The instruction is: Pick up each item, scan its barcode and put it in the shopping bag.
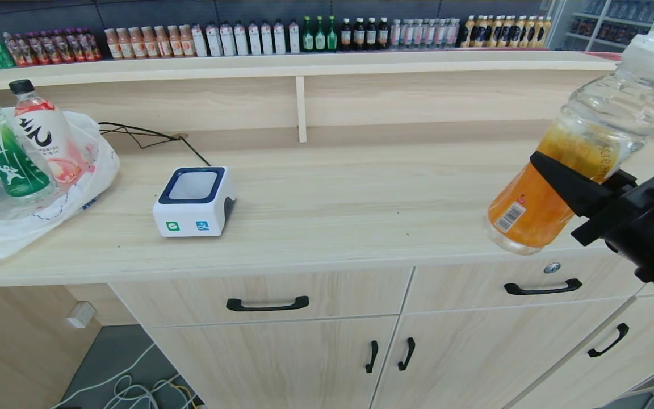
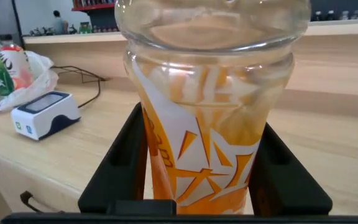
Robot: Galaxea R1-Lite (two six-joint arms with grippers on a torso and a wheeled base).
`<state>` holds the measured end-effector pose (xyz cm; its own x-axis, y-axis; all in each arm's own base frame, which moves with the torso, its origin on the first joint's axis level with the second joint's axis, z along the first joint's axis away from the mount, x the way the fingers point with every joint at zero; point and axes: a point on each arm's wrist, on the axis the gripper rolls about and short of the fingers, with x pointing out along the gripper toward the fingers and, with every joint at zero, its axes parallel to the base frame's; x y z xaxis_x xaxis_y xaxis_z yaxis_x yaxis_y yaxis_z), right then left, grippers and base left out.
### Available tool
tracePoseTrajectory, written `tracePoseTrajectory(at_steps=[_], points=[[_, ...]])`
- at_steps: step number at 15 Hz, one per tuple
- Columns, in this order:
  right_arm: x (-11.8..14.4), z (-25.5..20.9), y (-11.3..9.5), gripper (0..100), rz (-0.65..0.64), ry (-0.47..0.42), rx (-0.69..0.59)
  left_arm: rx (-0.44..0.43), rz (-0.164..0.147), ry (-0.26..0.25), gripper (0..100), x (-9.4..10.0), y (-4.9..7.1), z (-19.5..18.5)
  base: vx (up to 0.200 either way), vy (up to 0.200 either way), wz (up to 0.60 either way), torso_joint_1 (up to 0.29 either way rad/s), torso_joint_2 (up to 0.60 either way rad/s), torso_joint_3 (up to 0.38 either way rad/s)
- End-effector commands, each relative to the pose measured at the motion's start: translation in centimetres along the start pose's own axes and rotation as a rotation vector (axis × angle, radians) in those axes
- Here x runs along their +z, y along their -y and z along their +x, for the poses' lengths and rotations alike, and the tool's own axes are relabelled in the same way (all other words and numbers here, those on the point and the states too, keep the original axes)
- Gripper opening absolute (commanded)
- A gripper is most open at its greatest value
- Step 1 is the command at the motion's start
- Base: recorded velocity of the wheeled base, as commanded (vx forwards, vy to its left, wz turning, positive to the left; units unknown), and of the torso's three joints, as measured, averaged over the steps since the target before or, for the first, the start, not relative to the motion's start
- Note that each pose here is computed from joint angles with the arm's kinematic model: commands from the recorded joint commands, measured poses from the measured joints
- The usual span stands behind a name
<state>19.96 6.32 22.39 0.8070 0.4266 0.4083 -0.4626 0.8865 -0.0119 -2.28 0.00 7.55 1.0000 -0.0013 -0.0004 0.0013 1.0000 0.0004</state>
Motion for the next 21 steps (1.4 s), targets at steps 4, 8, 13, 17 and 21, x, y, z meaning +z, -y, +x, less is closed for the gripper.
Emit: tracePoseTrajectory(at_steps=[4, 8, 13, 17, 21], points=[[0.4, 1.03, 0.37, 0, -0.131, 0.003, -0.115, 0.0, 0.0, -0.001, 100, 0.0, 0.0, 0.01, 0.0, 0.0, 0.0, 0.0, 0.0, 0.0], [0.48, 1.02, -0.08, 0, -0.152, 0.021, -0.137, 0.0, 0.0, -0.001, 100, 0.0, 0.0, 0.01, 0.0, 0.0, 0.0, 0.0, 0.0, 0.0], [0.32, 0.76, 0.0, 0, -0.145, 0.015, -0.144, 0.0, -0.003, 0.0, 100, 0.02, 0.0, 0.01, 0.0, 0.04, 0.0, 0.0, 0.0, 0.001], [0.09, 0.71, 0.1, 0, -0.118, 0.015, -0.148, 0.0, -0.003, -0.001, 100, 0.0, 0.0, 0.01, 0.0, 0.2, 0.0, -0.002, 0.0, 0.007], [-0.1, 0.84, 0.14, 0, -0.116, 0.012, -0.148, 0.0, -0.003, -0.001, 100, 0.0, 0.0, 0.01, 0.0, 0.2, 0.0, 0.013, 0.0, 0.004]])
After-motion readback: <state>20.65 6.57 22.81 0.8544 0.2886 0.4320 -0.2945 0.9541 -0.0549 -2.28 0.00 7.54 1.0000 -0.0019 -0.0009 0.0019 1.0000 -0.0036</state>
